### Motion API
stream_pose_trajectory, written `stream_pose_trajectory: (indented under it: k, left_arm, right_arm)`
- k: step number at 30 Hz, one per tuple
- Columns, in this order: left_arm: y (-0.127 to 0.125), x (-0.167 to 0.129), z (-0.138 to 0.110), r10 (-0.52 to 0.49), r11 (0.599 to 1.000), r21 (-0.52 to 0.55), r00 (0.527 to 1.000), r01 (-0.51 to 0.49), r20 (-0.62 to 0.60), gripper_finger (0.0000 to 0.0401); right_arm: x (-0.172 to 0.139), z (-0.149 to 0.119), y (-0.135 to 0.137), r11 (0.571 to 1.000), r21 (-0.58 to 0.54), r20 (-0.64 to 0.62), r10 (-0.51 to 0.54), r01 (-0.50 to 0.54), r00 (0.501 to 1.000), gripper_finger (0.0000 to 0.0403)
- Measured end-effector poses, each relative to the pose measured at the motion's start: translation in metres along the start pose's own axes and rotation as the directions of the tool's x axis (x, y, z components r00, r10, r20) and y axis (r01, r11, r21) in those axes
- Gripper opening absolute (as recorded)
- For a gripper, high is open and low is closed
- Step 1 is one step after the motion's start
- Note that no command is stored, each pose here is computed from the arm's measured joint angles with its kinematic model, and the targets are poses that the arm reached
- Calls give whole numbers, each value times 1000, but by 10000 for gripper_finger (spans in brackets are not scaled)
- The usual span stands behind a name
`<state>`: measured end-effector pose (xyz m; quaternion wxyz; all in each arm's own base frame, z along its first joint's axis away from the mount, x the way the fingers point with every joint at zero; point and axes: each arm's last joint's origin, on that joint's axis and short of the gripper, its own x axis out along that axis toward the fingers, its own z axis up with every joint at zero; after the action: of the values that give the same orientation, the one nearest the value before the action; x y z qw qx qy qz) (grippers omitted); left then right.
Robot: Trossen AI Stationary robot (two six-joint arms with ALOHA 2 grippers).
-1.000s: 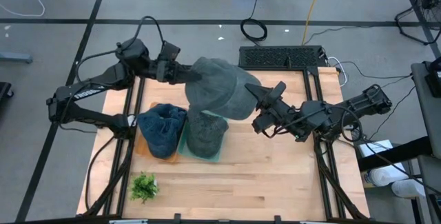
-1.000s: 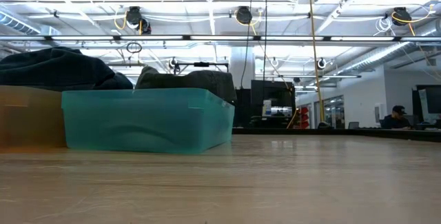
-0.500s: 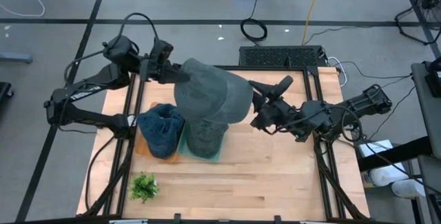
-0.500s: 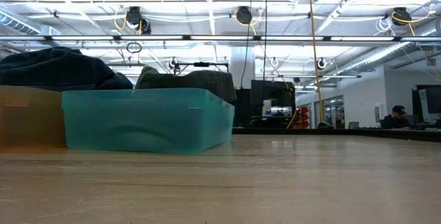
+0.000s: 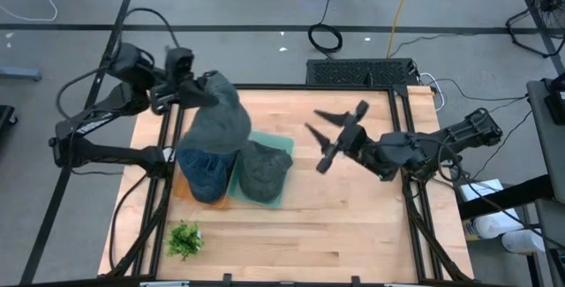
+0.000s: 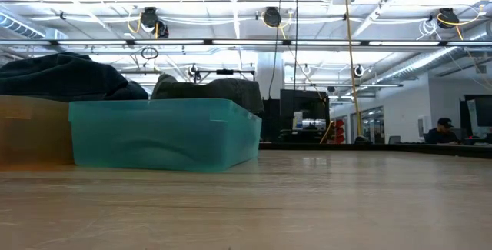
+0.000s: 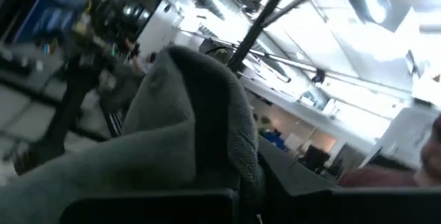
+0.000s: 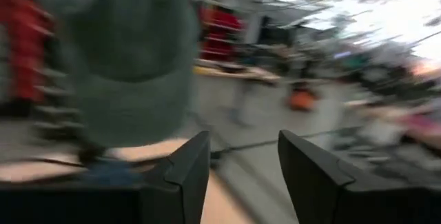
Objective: Pick & Place hat
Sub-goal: Put the black cap into the green bin
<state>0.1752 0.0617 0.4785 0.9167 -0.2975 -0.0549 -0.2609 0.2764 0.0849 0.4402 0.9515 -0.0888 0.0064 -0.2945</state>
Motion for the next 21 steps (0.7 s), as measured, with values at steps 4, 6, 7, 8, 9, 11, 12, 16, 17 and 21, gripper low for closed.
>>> stream_pose_trajectory:
  k: [4,6,7,8,9,11,12,16,17,21]
  left_arm:
    - [-15,-7,0,-44,988,148,999,46,-19,15]
    - [-20,-9,-1,-69,982,171,997,75,-41,15]
    - [-22,-10,-2,-82,981,171,995,90,-56,15]
    - [-23,-10,-2,-95,982,159,993,106,-72,15]
    - [-24,-11,-3,-110,982,143,989,123,-94,15]
    - [-24,-11,-4,-139,983,101,980,153,-139,15]
    - [-24,-11,-6,-150,984,72,975,164,-163,15]
    - [-17,-11,-14,-148,989,-28,958,146,-244,15]
    - [-15,-12,-16,-138,990,-32,957,134,-255,15]
    - [-11,-16,-25,-77,995,45,957,93,-280,15]
  right_arm:
    - [4,-4,4,960,174,9,220,-218,975,158]
    - [7,-9,5,902,241,-7,370,-357,929,158]
    - [9,-12,6,865,269,-20,444,-423,896,159]
    - [11,-15,6,821,292,-36,521,-490,853,159]
    - [12,-18,6,776,313,-51,589,-547,807,160]
    - [15,-23,7,699,331,-74,688,-633,721,160]
    - [16,-24,7,673,332,-82,718,-661,691,159]
    - [19,-29,5,684,268,-117,723,-679,681,156]
    - [20,-29,3,708,227,-122,702,-668,702,156]
    - [29,-30,-6,844,73,-143,536,-531,832,155]
